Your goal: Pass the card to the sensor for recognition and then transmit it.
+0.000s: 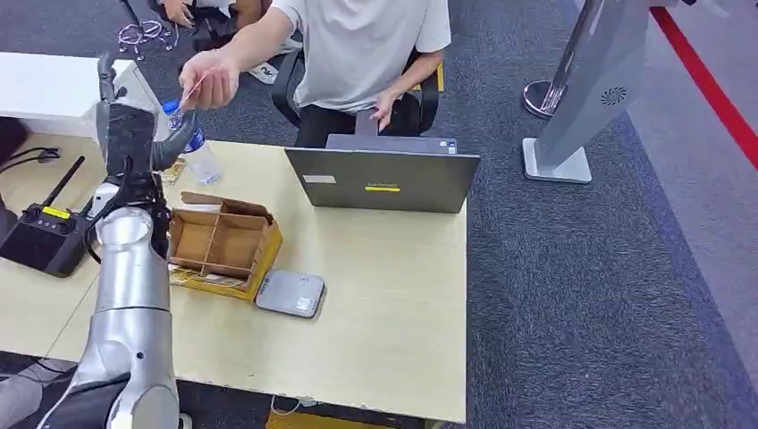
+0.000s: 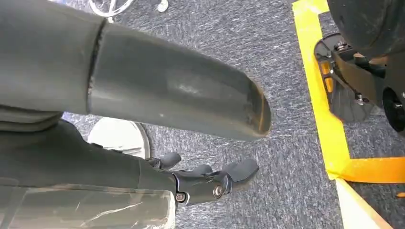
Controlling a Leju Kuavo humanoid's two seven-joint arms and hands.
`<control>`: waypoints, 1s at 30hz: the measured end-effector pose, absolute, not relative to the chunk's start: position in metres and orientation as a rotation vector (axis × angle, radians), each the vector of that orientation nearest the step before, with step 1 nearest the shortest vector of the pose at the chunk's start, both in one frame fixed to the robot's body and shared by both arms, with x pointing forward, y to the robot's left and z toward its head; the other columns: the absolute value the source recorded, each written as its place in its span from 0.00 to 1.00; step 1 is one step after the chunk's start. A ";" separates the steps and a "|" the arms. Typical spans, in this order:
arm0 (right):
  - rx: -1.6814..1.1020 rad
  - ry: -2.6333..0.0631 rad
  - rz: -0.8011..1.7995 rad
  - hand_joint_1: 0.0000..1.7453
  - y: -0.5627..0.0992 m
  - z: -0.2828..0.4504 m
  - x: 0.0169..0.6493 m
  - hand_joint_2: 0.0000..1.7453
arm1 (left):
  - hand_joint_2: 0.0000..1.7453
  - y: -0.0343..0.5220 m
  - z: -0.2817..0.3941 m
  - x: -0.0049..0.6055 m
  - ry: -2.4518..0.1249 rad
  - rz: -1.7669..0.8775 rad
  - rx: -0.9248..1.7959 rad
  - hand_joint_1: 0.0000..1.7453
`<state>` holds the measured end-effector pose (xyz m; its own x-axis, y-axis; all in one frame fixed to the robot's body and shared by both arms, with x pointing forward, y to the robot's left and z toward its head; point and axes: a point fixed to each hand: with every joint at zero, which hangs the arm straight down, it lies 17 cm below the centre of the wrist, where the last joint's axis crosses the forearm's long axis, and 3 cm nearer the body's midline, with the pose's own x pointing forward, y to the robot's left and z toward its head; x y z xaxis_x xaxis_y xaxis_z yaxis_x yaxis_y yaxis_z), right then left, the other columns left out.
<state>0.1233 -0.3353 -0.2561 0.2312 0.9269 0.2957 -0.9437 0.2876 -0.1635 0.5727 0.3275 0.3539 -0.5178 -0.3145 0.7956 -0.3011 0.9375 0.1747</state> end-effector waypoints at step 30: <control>0.040 -0.326 1.376 0.00 -0.337 -0.259 0.117 0.00 | 1.00 0.171 0.411 0.601 -2.099 -0.886 1.204 1.00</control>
<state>0.1168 -0.3370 -0.2593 0.1563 0.9553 0.2509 -0.9664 0.2004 -0.1611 0.6008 0.1714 0.4112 -0.4422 -0.8860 0.1395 -0.5181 0.3793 0.7666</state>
